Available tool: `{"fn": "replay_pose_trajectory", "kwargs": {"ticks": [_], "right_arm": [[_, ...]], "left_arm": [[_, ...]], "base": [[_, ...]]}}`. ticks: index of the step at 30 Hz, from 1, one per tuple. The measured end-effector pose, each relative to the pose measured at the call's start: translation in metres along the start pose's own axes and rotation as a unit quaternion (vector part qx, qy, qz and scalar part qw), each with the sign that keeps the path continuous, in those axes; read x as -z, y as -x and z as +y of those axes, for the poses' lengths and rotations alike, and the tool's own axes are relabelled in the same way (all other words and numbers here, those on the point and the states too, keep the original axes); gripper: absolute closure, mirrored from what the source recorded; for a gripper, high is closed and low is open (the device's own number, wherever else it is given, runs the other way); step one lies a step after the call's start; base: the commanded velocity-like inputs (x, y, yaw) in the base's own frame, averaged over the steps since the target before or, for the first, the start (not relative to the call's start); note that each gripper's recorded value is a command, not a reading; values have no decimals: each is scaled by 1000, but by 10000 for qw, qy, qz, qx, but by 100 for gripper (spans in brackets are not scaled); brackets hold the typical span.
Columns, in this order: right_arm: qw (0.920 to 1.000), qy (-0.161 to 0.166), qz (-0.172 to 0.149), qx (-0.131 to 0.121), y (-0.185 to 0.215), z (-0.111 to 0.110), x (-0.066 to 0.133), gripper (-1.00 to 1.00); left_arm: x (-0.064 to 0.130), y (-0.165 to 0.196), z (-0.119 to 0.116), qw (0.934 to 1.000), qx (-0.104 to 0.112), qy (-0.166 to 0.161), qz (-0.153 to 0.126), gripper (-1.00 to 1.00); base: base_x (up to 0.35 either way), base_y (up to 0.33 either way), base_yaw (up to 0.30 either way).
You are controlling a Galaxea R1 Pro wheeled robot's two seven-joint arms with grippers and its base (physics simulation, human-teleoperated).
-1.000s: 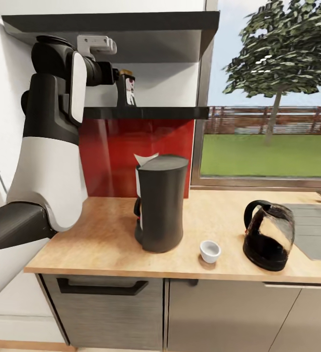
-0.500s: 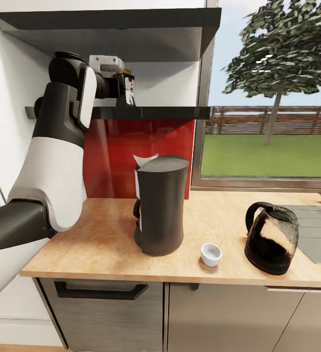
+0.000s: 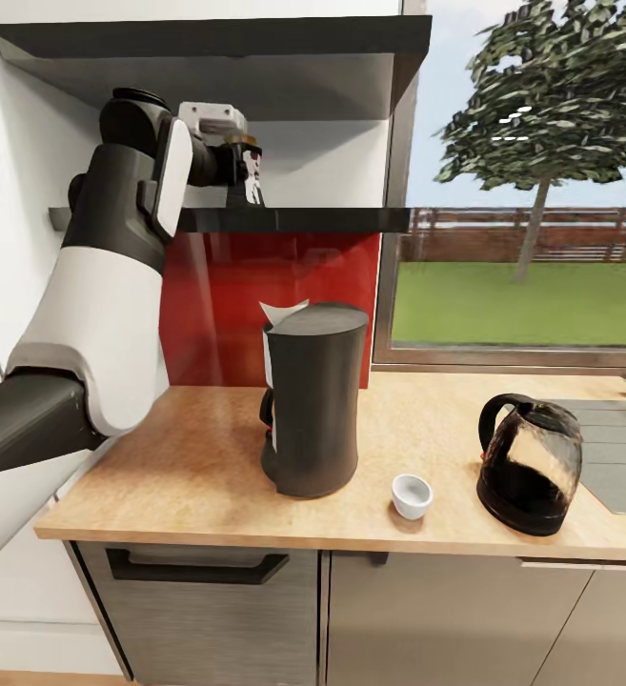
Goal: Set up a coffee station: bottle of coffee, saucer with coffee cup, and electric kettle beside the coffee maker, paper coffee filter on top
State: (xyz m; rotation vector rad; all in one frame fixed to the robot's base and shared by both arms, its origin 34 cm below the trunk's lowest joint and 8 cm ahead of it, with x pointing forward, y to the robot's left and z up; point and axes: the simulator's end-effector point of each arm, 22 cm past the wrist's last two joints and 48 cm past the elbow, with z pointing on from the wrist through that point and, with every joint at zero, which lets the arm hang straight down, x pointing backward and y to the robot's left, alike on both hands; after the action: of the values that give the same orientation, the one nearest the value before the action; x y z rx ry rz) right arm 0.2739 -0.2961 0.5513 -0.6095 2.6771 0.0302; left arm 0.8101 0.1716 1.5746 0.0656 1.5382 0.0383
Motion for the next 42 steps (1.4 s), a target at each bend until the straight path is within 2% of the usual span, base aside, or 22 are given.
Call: {"fn": "replay_pose_trajectory", "kwargs": {"ticks": [2, 6, 12, 17, 42], "right_arm": [[10000, 2, 0, 0, 0, 0, 0, -100], [10000, 3, -1, 0, 0, 0, 0, -100], [10000, 4, 2, -1, 0, 0, 0, -100], [10000, 3, 1, 0, 0, 0, 0, -100], [10000, 4, 2, -1, 0, 0, 0, -100]], "left_arm": [[4, 10, 4, 9998, 101, -1, -156, -100], [6, 16, 8, 9995, 188, -5, -257, -100], [9, 20, 9, 9993, 215, -2, -318, -100], [17, 32, 12, 9985, 244, 9, -490, -100], [19, 35, 13, 9982, 258, 16, -537, -100]], "base": [[0, 0, 0], [38, -19, 0], [114, -77, 0], [98, -75, 0], [79, -43, 0]]}}
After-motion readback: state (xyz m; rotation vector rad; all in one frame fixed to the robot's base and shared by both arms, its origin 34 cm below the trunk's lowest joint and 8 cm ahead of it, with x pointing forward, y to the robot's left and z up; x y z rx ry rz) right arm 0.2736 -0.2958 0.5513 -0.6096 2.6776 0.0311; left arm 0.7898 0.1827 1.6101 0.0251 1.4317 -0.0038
